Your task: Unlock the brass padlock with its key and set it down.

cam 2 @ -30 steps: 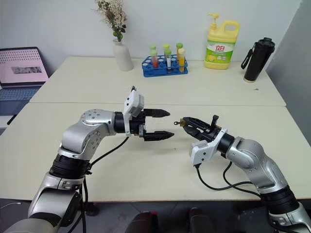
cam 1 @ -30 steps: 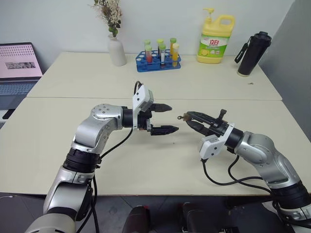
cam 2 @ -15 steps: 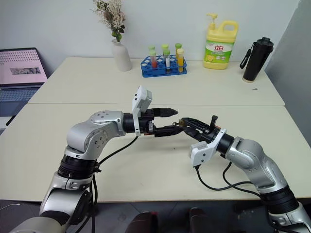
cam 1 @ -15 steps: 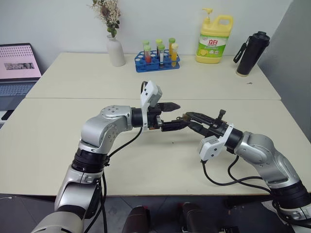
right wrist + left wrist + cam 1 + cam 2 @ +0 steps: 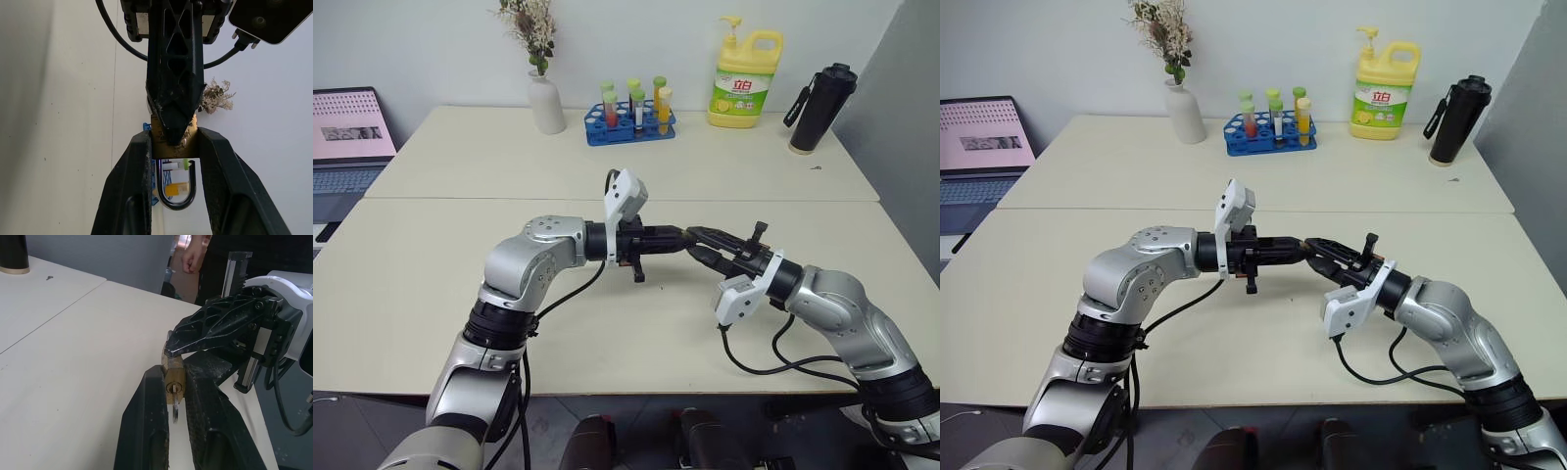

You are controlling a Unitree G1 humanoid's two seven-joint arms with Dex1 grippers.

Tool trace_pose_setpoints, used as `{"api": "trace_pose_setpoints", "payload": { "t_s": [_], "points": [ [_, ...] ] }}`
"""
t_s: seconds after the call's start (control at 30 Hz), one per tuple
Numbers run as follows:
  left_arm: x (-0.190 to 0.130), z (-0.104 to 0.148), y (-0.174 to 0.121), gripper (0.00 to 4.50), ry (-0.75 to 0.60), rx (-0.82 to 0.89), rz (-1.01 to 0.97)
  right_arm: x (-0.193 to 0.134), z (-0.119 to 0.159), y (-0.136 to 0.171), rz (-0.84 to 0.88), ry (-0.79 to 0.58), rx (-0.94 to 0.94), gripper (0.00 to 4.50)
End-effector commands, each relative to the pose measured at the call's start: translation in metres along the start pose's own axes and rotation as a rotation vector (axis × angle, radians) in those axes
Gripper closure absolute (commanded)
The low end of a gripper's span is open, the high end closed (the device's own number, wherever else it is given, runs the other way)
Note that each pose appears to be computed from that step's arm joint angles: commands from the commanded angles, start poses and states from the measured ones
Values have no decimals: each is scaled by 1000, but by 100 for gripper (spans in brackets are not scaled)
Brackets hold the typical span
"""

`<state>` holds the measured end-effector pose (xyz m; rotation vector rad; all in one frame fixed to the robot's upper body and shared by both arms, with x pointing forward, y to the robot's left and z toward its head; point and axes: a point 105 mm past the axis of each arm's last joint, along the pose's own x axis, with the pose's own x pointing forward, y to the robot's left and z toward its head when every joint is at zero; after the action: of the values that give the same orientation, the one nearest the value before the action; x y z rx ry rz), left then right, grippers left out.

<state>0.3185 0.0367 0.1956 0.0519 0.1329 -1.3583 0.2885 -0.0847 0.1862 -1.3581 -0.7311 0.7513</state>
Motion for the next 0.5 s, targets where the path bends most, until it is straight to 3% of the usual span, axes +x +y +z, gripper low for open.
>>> {"api": "trace_pose_setpoints", "payload": {
  "t_s": [0.03, 0.17, 0.33, 0.47, 0.5],
  "points": [
    [-1, 8, 0, 434, -10, 47, 5, 0, 12, -15, -51, -50, -25, 356],
    [-2, 6, -1, 434, -3, 56, -3, -4, 5, -14, -36, -18, 29, 356],
    [-2, 6, -2, 434, -2, 63, -13, -10, -5, -17, -57, 36, 149, 175],
    [-5, 7, -1, 434, -5, 71, -26, -36, -21, -4, 17, 146, 416, 27],
    [-6, 7, 0, 434, -6, 64, -30, -40, -16, -3, 41, 133, 466, 27]
  ]
}}
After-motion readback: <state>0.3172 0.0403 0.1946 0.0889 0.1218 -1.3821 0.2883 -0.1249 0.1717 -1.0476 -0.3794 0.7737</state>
